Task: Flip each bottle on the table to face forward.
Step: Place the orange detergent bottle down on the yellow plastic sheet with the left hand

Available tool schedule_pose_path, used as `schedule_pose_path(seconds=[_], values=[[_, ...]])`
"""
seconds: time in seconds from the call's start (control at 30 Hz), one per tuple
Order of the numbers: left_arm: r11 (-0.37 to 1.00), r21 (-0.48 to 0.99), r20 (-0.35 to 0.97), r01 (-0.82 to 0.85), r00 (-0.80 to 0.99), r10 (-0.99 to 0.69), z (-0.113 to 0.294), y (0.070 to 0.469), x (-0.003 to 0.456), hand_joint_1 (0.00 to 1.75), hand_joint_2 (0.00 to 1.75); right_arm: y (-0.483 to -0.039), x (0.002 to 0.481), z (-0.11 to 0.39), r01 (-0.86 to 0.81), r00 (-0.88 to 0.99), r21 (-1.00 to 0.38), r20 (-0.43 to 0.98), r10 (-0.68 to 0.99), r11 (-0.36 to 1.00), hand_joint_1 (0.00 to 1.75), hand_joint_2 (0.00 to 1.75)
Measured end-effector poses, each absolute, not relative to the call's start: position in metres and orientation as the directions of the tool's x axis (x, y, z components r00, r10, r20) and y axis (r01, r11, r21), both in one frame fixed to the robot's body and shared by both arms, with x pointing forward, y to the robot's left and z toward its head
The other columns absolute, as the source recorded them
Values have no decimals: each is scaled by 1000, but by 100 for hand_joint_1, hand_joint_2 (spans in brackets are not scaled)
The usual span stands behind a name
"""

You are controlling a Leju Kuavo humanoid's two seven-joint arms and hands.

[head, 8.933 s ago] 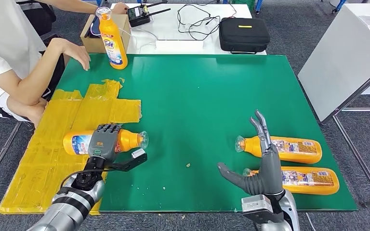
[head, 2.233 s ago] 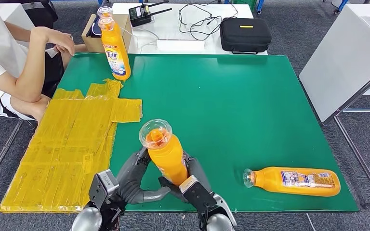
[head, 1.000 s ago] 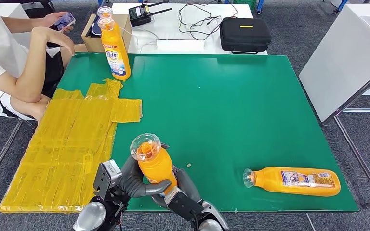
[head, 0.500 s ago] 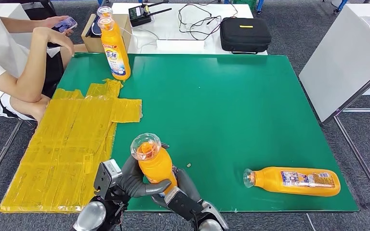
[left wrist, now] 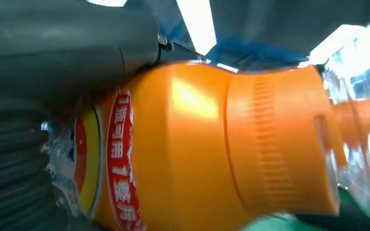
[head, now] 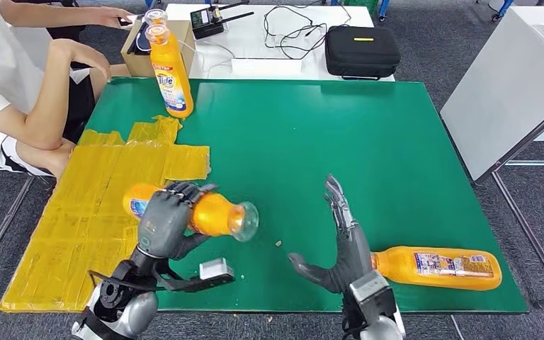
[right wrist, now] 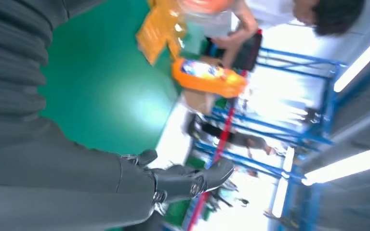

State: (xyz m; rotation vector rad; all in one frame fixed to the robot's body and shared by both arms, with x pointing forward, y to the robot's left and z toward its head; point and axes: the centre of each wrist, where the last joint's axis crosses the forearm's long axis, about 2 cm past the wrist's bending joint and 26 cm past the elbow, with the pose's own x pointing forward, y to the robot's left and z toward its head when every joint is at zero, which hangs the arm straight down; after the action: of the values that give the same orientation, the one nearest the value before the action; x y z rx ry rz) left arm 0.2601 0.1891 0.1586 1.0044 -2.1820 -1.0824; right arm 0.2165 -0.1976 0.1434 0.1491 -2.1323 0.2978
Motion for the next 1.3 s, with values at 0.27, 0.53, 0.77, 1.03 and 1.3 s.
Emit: schedule_pose_path(seconds=[0.27, 0.53, 0.77, 1.03, 1.3], values=[[528, 770, 255, -358, -587, -769, 159, 191, 262, 175, 175, -213, 208, 156, -145, -603, -161, 797, 42, 976, 0, 175], [396, 798, 121, -455, -522, -844, 159, 189, 265, 175, 175, -220, 205, 162, -80, -633, -162, 771, 76, 984, 0, 175], [263, 824, 1, -501, -463, -887, 156, 187, 275, 175, 175, -224, 206, 166, -32, -657, -195, 743, 127, 980, 0, 175], [69, 889, -125, -452, -385, -914, 132, 185, 312, 175, 175, -225, 220, 177, -41, -693, -228, 708, 137, 973, 0, 175], [-41, 928, -173, -370, -330, -928, 107, 190, 333, 175, 175, -220, 227, 179, -56, -703, -253, 697, 142, 966, 0, 175]])
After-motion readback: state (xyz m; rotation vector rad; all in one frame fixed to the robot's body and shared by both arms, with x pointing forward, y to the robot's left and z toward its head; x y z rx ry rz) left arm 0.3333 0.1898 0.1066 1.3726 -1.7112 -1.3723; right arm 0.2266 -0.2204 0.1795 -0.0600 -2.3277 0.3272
